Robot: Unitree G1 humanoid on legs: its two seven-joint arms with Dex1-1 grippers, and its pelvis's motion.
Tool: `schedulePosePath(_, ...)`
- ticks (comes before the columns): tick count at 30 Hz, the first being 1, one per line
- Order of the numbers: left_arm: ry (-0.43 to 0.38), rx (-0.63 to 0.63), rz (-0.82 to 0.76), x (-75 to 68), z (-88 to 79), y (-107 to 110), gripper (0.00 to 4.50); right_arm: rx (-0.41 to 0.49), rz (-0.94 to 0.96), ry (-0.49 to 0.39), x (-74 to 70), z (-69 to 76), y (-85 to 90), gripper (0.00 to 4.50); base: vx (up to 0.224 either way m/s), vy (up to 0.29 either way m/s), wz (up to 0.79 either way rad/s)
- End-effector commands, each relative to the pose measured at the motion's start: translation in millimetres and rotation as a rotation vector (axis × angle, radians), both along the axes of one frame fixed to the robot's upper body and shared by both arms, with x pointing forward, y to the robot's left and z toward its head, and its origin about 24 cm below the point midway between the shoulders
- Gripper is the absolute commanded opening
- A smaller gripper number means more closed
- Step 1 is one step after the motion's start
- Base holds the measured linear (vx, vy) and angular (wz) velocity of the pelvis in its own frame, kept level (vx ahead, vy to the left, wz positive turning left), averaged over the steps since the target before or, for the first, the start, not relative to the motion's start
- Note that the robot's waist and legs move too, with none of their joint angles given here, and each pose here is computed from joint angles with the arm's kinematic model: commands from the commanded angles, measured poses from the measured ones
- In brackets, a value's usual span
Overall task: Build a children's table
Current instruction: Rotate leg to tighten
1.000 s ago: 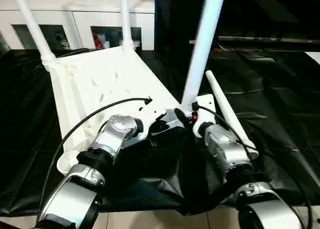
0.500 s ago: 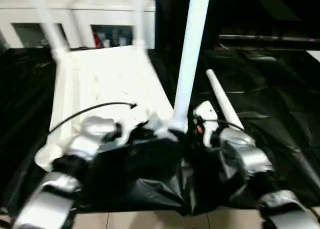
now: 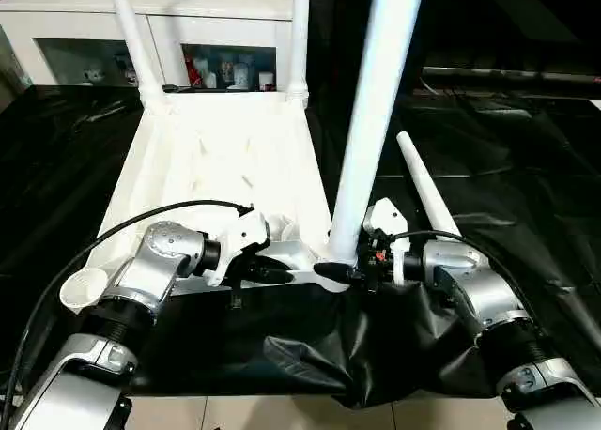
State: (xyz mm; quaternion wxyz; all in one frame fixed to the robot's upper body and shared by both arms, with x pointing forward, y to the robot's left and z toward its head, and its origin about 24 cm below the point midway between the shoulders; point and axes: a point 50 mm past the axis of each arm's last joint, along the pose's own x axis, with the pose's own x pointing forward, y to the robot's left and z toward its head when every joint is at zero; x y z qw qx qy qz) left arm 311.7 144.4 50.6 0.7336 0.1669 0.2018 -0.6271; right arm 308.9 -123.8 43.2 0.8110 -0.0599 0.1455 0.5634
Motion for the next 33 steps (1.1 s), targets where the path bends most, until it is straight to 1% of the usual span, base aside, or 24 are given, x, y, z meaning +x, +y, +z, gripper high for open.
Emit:
schedulePosePath(1,0.001,-0.081,-0.024,-2.9,3.6,-7,0.0,-0.015,0.024,-0.009,-2.6,1.5,0.3,3.23,0.0,0.0,0.0)
schedulePosePath(4,0.002,-0.08,-0.02,-2.9,3.0,-6,0.0,-0.016,0.023,-0.006,-2.8,0.7,-0.1,2.93,0.0,0.0,0.0)
schedulePosePath(8,-0.002,-0.079,-0.004,-2.3,2.2,-6,0.0,-0.002,-0.008,0.006,-2.4,-1.8,0.8,2.81,0.0,0.0,0.0)
schedulePosePath(11,-0.03,-0.07,0.055,2.5,0.0,-8,0.0,0.038,-0.131,0.03,1.1,-9.0,1.9,2.79,0.0,0.0,0.0)
schedulePosePath(13,-0.071,-0.035,0.175,12.6,-4.8,-14,0.0,0.038,-0.309,0.041,6.4,-21.4,4.5,2.78,0.0,0.0,0.0)
schedulePosePath(15,-0.09,-0.009,0.268,19.4,-9.1,-21,0.0,0.03,-0.448,0.054,9.3,-31.2,9.3,2.78,0.0,0.0,0.0)
schedulePosePath(18,-0.112,0.023,0.367,25.2,-14.4,-34,0.0,0.019,-0.594,0.055,14.3,-36.4,19.3,2.77,0.0,0.0,0.0)
schedulePosePath(20,-0.111,0.024,0.406,26.8,-16.2,-41,0.0,0.012,-0.645,0.054,16.4,-37.4,23.8,2.77,0.0,0.0,0.0)
schedulePosePath(21,-0.108,0.009,0.429,27.6,-17.0,-55,0.0,0.037,-0.688,0.066,19.2,-35.9,35.7,2.77,0.0,0.0,0.0)
schedulePosePath(22,-0.108,0.009,0.43,27.6,-17.0,-55,0.0,0.037,-0.689,0.066,19.3,-35.9,35.8,2.77,0.0,0.0,0.0)
schedulePosePath(23,-0.109,0.004,0.416,27.1,-16.5,-60,0.0,0.042,-0.678,0.054,20.0,-33.7,41.6,2.77,0.0,0.0,0.0)
schedulePosePath(24,-0.109,0.004,0.416,27.1,-16.5,-60,0.0,0.042,-0.678,0.054,20.0,-33.7,41.6,2.77,0.0,0.0,0.0)
schedulePosePath(25,-0.114,0.001,0.409,27.4,-16.0,-63,0.0,0.044,-0.668,0.042,20.6,-32.2,46.1,2.77,0.0,0.0,0.0)
schedulePosePath(26,-0.114,0.001,0.409,27.4,-16.0,-63,0.0,0.044,-0.668,0.042,20.6,-32.2,46.1,2.77,0.0,0.0,0.0)
schedulePosePath(27,-0.133,-0.007,0.375,28.5,-12.4,-62,0.0,0.098,-0.64,0.043,21.7,-27.1,48.7,3.12,0.0,0.0,0.0)
schedulePosePath(28,-0.133,-0.007,0.375,28.5,-12.4,-62,0.0,0.098,-0.64,0.043,21.7,-27.1,48.7,3.33,0.0,0.0,0.0)
schedulePosePath(29,-0.141,-0.011,0.352,28.6,-10.5,-58,0.0,0.12,-0.632,0.039,23.2,-24.3,45.0,3.47,0.0,0.0,0.0)
schedulePosePath(31,-0.141,-0.011,0.332,28.3,-9.4,-51,0.0,0.121,-0.615,0.016,25.2,-21.0,38.7,3.57,0.0,0.0,0.0)
schedulePosePath(32,-0.141,-0.011,0.332,28.3,-9.4,-51,0.0,0.121,-0.615,0.016,25.2,-21.0,38.7,3.7,0.0,0.0,0.0)
schedulePosePath(33,-0.134,-0.021,0.279,24.8,-8.0,-40,0.0,0.07,-0.503,-0.025,23.7,-17.4,29.3,3.7,0.0,0.0,0.0)
